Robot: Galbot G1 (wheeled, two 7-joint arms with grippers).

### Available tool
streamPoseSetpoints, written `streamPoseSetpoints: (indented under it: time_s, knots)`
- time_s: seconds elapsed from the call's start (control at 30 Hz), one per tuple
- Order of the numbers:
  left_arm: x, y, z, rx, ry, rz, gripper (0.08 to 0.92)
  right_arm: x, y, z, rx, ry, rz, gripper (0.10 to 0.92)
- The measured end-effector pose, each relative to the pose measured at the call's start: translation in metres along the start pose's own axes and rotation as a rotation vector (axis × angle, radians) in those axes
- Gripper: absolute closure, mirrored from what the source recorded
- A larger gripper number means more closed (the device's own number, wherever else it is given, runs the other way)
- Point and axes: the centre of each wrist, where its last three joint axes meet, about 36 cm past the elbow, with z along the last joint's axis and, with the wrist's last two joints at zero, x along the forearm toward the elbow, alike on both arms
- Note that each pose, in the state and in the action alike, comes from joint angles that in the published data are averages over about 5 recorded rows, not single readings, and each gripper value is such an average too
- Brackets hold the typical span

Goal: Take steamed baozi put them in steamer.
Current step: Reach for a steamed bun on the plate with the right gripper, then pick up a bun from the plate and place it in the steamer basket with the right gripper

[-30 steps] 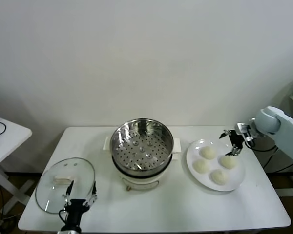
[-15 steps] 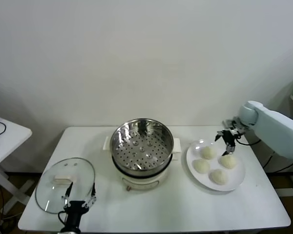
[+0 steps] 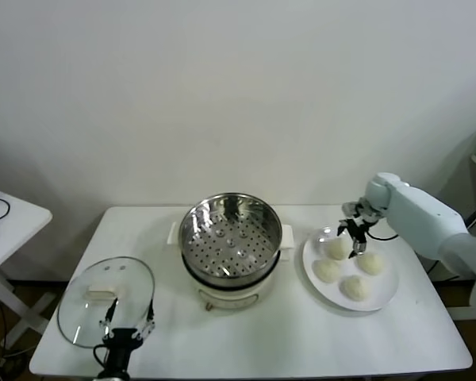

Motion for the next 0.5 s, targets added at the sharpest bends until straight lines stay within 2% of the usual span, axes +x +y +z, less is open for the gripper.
streamPoseSetpoints:
  time_s: [0.13,0.23,0.5]
  knots:
    - [-0.0008,-0.0003,0.0011,-0.003,-0.002,0.001,0.177,-0.0039,-0.0023,-0.0026,0.007,0.013,0.001,0.343]
    - [-0.0006,-0.0003,0.0013,-0.004,-0.003,0.001,0.177,-0.0058,-0.0028,-0.0039,0.011,0.018,-0.002,0.385]
    - [0.0034,0.0023,0.0024,-0.011,-0.003,-0.004,0.177,0.0033,-0.0073,-0.0061,0.024,0.02,0.002,0.402]
